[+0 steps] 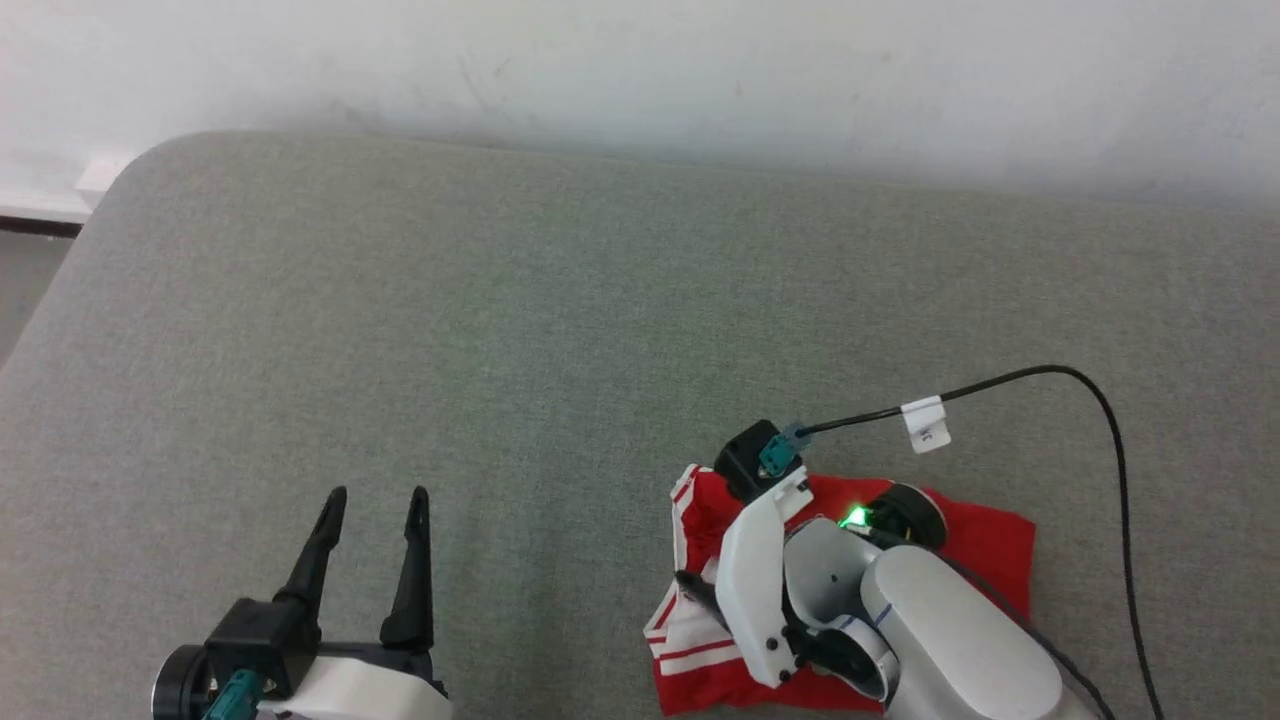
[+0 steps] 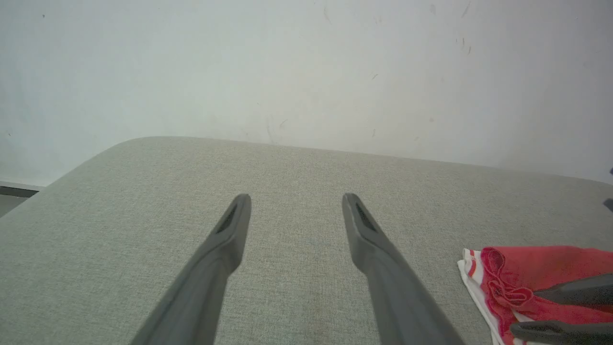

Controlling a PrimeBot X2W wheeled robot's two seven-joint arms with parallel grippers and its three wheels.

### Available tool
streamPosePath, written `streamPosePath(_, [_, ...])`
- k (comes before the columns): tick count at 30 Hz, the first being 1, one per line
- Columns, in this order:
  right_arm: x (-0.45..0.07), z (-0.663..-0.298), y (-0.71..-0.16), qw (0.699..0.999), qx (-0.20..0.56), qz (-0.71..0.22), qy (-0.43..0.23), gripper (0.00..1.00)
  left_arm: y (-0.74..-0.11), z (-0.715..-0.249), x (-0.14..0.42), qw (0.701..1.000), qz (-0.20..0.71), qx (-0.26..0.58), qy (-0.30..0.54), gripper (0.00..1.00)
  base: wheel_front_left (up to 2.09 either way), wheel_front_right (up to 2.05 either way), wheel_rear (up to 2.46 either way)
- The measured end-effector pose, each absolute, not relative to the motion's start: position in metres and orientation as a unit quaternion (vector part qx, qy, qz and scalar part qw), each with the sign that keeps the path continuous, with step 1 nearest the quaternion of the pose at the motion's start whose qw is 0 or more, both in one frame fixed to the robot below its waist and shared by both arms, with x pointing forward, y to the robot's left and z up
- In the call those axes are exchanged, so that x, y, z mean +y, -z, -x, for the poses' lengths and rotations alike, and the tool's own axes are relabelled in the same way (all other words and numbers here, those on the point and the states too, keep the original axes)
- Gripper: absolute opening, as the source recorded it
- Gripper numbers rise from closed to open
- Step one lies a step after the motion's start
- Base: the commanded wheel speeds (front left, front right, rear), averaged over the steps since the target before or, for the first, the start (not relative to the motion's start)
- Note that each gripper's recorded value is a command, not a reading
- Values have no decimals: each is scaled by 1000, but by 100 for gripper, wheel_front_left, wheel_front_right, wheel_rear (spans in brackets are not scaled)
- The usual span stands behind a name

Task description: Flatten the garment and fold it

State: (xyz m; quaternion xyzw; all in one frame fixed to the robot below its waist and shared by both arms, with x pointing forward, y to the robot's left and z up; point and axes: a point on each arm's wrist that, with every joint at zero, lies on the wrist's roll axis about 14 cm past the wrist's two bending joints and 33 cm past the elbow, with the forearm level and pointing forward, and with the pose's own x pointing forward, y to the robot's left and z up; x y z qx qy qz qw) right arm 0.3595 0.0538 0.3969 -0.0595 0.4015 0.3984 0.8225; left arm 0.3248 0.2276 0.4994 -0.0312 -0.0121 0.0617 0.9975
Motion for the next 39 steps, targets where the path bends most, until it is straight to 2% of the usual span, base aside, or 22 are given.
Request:
streamPosePath(4, [58,-357,-413,828,385,36,-406,100,-504,-327,226,998,32,-20,-57,100,0,0,0])
streamPosePath(8, [45,-379,-447,870,319,-25,-376,100,-505,-325,223,998,33,-23,-51,100,0,0,0])
streamPosePath(13, [-18,-401,-470,930,228,-99,-272,100,-511,-328,217,998,33,-33,-41,100,0,0,0])
streamPosePath(18, [-86,-380,-454,954,219,-107,-173,100,-515,-331,212,998,30,-38,-28,100,0,0,0])
streamPosePath(23, [-126,-358,-439,958,236,-115,-114,100,-513,-335,214,999,23,-31,-26,100,0,0,0])
streamPosePath(31, [-151,-357,-413,951,277,-118,-73,100,-503,-343,214,1000,17,-14,-21,100,0,0,0])
streamPosePath(39, [-127,-355,-383,921,341,-159,-101,100,-503,-346,219,1000,9,-11,-23,100,0,0,0])
